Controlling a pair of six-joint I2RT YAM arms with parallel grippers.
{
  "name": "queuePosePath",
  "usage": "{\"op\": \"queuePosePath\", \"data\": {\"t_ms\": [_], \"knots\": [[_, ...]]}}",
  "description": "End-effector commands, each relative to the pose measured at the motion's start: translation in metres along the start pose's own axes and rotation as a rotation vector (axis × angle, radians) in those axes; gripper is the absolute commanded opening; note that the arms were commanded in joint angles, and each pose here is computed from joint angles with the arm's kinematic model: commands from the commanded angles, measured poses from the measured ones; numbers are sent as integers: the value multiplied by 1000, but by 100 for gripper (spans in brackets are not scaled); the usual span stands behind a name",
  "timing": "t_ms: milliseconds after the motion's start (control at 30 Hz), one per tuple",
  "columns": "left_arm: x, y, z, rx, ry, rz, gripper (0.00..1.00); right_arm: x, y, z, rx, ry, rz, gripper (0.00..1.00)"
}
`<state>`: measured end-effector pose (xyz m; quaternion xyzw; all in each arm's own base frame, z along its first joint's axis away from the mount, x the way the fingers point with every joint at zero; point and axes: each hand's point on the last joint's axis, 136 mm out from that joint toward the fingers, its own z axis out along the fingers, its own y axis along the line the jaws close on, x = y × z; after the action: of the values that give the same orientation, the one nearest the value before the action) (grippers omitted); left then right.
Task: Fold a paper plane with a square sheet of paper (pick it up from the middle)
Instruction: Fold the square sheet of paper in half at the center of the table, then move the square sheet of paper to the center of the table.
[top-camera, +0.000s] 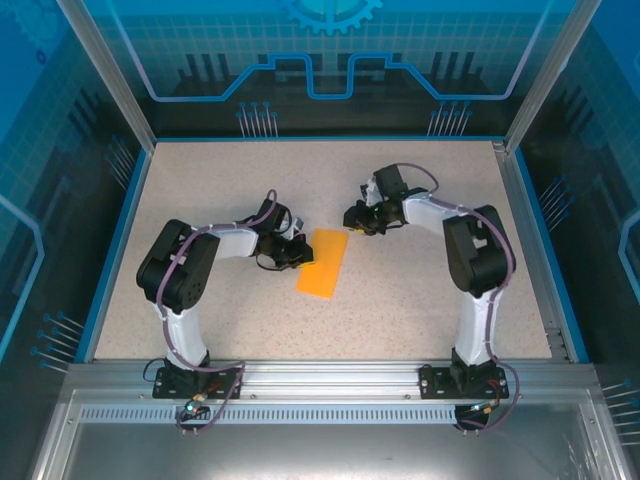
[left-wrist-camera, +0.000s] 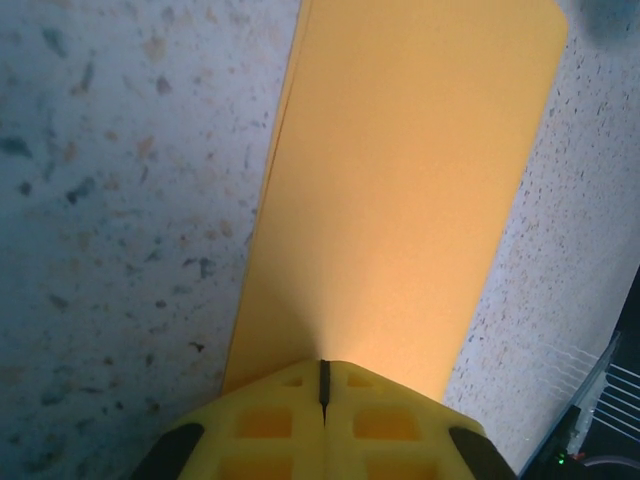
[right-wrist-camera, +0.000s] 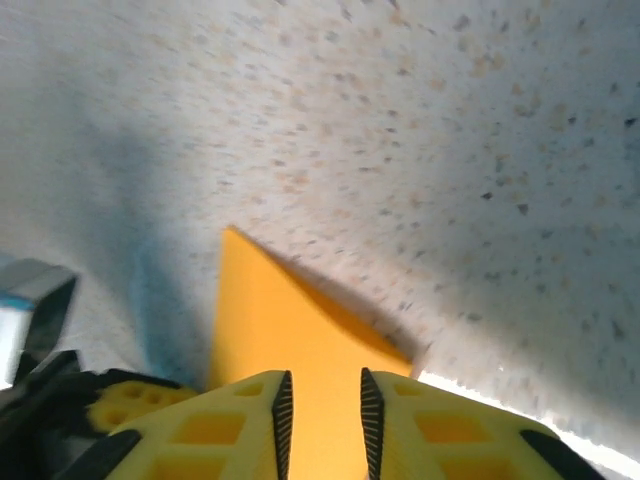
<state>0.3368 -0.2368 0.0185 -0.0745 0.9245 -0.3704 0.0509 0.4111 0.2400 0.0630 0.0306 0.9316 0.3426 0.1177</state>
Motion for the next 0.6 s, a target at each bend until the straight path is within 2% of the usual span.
{"op": "queuePosePath", "data": {"t_ms": [0, 167, 300, 400, 567], "knots": [[15, -15, -10, 43, 24, -47, 0, 14, 10, -23, 3, -32, -41, 36], [17, -31, -20, 94, -10, -63, 8, 51, 11, -23, -7, -20, -20, 41], [14, -25, -46, 16, -126, -50, 25, 85, 22, -13, 13, 9, -39, 39], [12, -16, -62, -45, -175, -54, 28, 103, 29, -5, 15, 18, -38, 41], [6, 0, -77, -60, -215, -111, 32, 119, 42, 10, -4, 45, -46, 39]]}}
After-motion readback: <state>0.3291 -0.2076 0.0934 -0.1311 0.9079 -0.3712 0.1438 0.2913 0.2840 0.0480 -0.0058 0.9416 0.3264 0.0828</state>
